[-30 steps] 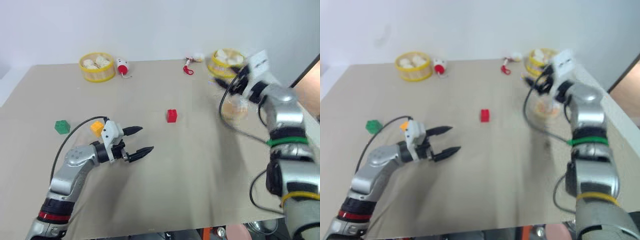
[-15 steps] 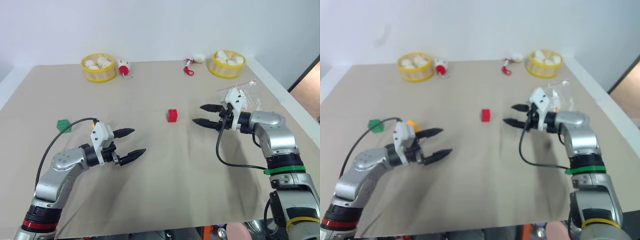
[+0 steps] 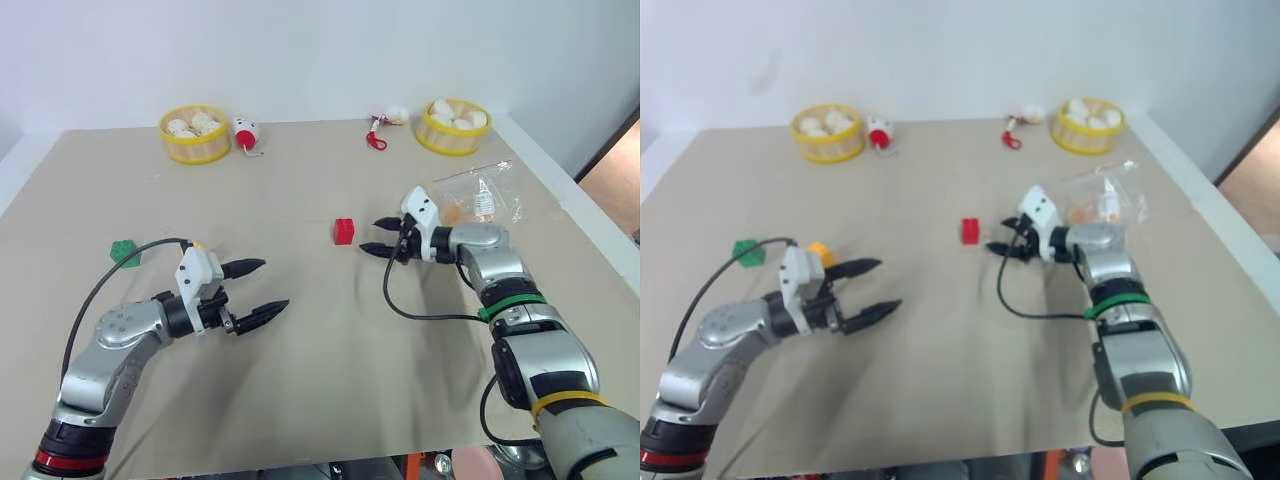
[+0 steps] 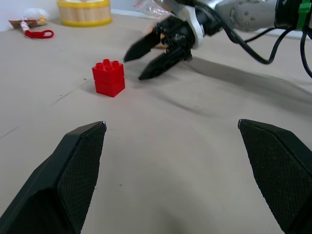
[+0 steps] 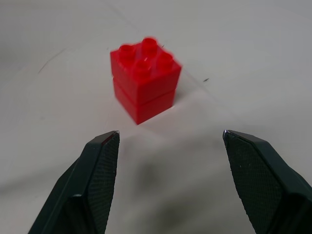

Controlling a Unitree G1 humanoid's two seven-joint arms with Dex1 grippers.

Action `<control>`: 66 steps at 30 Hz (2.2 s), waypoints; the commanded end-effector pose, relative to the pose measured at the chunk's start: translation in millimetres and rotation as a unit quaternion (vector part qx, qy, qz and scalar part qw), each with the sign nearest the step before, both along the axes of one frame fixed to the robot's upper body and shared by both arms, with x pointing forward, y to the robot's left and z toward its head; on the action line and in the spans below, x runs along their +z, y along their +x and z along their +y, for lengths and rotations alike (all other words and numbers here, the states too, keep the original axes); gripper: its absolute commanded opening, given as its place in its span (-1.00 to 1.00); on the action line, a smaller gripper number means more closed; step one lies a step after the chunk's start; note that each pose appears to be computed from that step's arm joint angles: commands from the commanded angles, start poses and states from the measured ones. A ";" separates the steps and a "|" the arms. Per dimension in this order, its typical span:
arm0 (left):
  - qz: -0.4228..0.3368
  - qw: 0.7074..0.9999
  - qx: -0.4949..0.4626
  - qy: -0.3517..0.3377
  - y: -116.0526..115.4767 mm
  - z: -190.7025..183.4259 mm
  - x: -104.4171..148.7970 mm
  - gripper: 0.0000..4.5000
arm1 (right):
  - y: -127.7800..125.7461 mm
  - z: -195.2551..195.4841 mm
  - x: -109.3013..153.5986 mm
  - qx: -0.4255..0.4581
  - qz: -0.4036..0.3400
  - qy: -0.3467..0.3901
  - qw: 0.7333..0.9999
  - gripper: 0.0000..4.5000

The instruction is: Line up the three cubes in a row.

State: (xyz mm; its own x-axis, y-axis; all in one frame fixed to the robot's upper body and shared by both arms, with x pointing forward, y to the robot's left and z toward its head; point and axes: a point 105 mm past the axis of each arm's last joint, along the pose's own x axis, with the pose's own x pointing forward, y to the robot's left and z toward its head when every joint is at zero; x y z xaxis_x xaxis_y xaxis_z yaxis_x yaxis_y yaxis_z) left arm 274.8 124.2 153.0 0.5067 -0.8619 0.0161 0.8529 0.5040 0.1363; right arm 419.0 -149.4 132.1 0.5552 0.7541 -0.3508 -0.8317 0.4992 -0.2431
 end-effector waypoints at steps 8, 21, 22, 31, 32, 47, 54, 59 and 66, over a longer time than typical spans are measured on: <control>-0.024 1.000 0.020 0.000 -9.1 6.6 14.0 1.00 | 10.9 25.5 17.9 0.020 -0.018 -0.002 1.000 0.55; -0.010 0.999 0.033 0.004 -10.1 12.4 5.0 1.00 | 13.7 43.8 18.3 0.028 -0.019 -0.007 0.999 0.55; -0.010 0.999 0.033 0.004 -9.9 12.5 4.9 1.00 | 13.7 43.6 18.3 0.028 -0.019 -0.007 0.999 0.55; -0.014 0.998 0.053 -0.014 -1.2 15.3 3.4 1.00 | 15.4 43.7 18.0 0.021 -0.021 -0.013 0.999 0.55; -0.014 0.998 0.055 -0.017 -0.4 15.0 2.9 1.00 | 15.7 43.8 18.2 0.020 -0.022 -0.013 0.999 0.55; -0.022 0.998 0.057 -0.025 1.7 12.9 5.2 1.00 | 16.2 51.2 22.0 0.025 -0.023 -0.001 0.999 0.03; -0.024 0.998 0.059 -0.026 2.2 13.2 5.9 1.00 | 15.9 53.4 22.5 0.029 -0.024 -0.001 0.999 -0.49; -0.025 0.997 0.062 -0.027 3.3 13.6 6.0 1.00 | 17.0 51.4 23.9 0.024 -0.027 -0.002 0.999 -0.49; -0.028 0.997 0.063 -0.028 4.9 12.7 5.9 1.00 | 15.2 41.0 39.2 0.035 -0.025 0.015 0.999 -0.49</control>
State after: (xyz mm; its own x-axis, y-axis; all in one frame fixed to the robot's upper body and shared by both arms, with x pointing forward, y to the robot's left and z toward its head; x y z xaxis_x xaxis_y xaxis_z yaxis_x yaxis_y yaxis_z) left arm 279.2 136.4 149.6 0.6108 -0.7890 0.0664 0.7817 0.6142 0.1080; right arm 431.8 -105.4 139.4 0.5237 0.7699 -0.3648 -0.8517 0.4630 -0.2455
